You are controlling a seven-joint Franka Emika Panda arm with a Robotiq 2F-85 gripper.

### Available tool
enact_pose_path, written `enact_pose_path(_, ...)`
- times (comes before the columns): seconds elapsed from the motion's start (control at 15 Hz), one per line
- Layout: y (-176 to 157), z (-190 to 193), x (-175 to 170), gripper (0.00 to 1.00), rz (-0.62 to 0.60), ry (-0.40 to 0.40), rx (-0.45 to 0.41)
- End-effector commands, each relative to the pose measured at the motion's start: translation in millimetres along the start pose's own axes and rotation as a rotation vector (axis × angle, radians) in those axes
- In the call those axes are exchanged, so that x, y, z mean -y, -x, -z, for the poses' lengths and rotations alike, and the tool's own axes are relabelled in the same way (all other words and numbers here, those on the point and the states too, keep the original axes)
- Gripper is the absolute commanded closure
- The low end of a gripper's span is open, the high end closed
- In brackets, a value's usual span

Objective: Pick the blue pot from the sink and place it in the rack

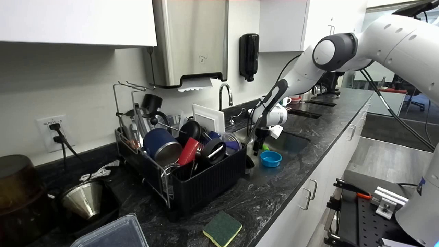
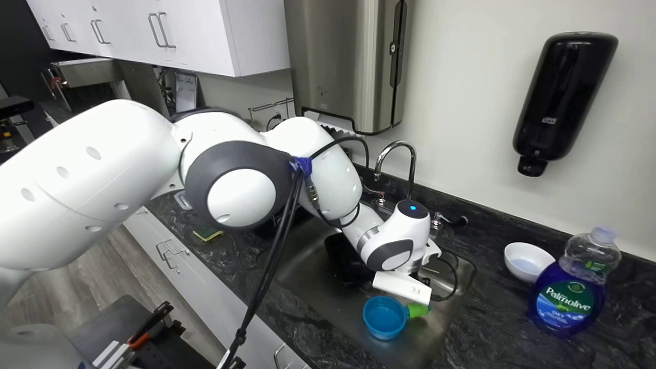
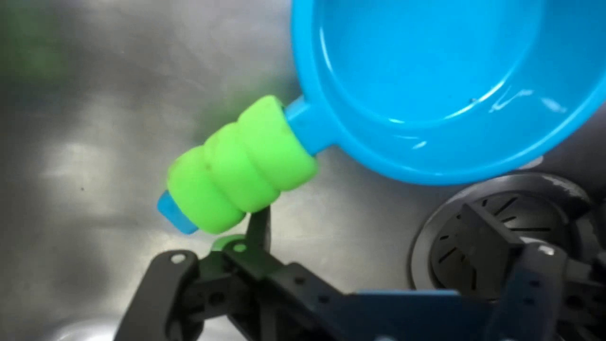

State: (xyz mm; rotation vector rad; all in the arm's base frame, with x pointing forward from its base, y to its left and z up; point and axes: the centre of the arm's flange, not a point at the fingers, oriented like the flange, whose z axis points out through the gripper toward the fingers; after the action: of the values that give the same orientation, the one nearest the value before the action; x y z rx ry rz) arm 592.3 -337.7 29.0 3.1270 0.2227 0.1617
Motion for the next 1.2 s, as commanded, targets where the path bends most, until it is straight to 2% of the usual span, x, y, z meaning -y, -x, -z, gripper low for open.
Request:
enact_pose_path(0.0, 5.7, 6.8, -8.7, 0.00, -0.017, 0.010, -0.013)
enact_pose_path(0.2, 5.7, 9.1, -9.6, 0.00, -0.109, 0.014, -0.016)
enact_pose_path(0.47, -1.3, 17.1, 7.9, 0.00, -0.255, 0.014, -0.018)
enact_pose_path(0.67, -9.4, 27.0, 23.8, 0.00, -0.311, 0.008, -0.019)
enact_pose_path(0.93, -10.1, 56.4, 35.8, 0.00, -0.262, -0.009, 0.000)
enact_pose_path(1.13, -4.4, 87.8, 39.4, 0.00, -0.146, -0.008, 0.033)
